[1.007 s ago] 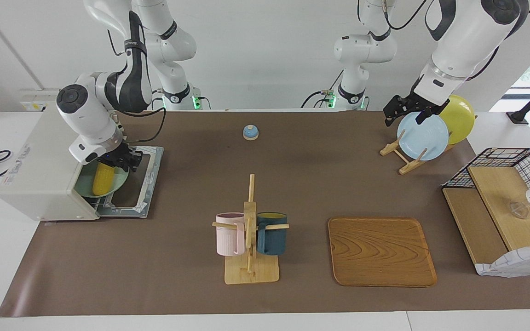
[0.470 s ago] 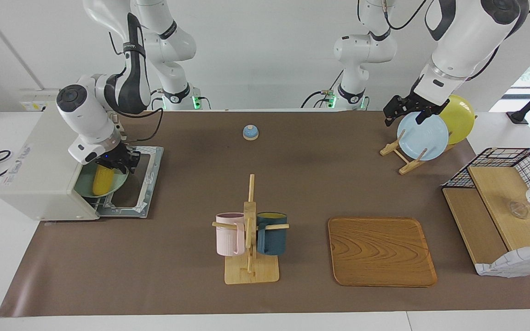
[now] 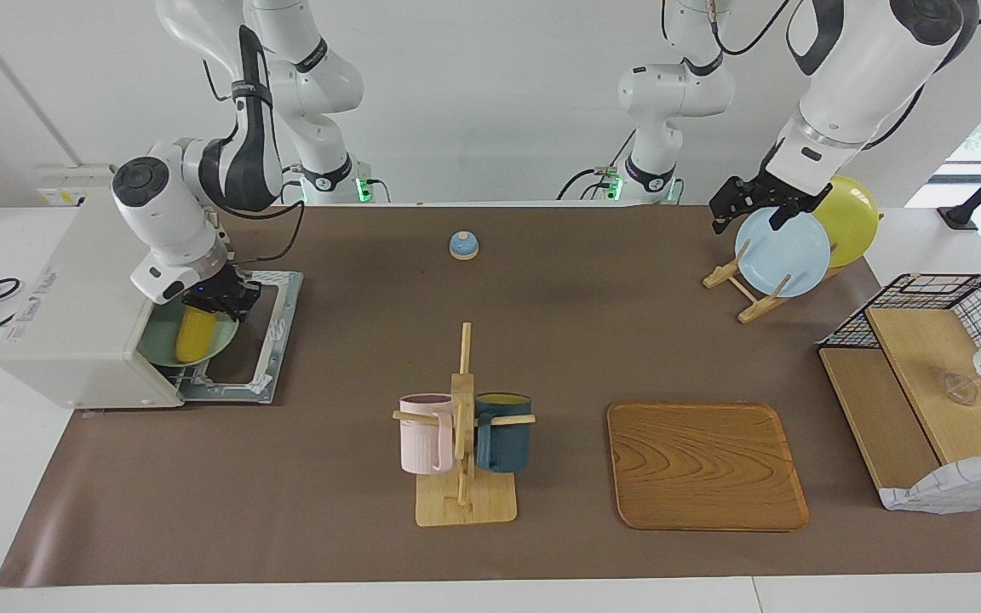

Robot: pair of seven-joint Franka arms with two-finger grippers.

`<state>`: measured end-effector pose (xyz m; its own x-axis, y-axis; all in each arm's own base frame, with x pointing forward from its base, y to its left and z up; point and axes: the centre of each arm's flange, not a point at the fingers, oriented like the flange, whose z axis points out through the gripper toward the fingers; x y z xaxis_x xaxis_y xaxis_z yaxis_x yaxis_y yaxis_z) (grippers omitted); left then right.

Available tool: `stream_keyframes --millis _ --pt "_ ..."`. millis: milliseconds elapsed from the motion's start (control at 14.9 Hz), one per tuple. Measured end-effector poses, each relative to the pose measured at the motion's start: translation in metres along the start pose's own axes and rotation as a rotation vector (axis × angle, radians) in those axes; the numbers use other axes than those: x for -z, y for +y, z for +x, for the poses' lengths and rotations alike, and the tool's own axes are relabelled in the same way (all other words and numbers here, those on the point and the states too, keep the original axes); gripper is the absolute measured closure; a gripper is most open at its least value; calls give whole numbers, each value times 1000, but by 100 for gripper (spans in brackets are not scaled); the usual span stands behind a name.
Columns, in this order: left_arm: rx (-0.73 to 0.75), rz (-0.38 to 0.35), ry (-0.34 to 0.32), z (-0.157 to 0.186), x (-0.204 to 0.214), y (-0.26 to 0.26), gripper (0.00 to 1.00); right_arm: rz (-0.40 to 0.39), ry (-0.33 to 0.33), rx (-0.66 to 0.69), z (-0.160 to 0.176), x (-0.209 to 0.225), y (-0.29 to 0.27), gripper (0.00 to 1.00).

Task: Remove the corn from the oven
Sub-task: 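Pull the green plate with corn out of the oven with the right gripper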

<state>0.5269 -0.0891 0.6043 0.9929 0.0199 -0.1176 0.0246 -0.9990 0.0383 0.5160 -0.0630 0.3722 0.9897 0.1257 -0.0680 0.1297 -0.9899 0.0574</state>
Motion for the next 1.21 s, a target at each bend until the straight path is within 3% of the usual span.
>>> stream_keyframes --millis 269,537,806,1007,1208 --pt "0 0 0 0 0 0 0 -54 2 105 14 15 -50 94" --pt "0 0 0 0 0 0 0 -90 19 122 34 60 -217 98" --pt "0 0 0 0 0 0 0 -120 -3 -27 59 85 -351 98" --pt "0 0 0 0 0 0 0 -104 11 -159 72 44 -460 98" --pt "0 0 0 0 0 0 0 -79 12 -211 67 -7 -511 98"
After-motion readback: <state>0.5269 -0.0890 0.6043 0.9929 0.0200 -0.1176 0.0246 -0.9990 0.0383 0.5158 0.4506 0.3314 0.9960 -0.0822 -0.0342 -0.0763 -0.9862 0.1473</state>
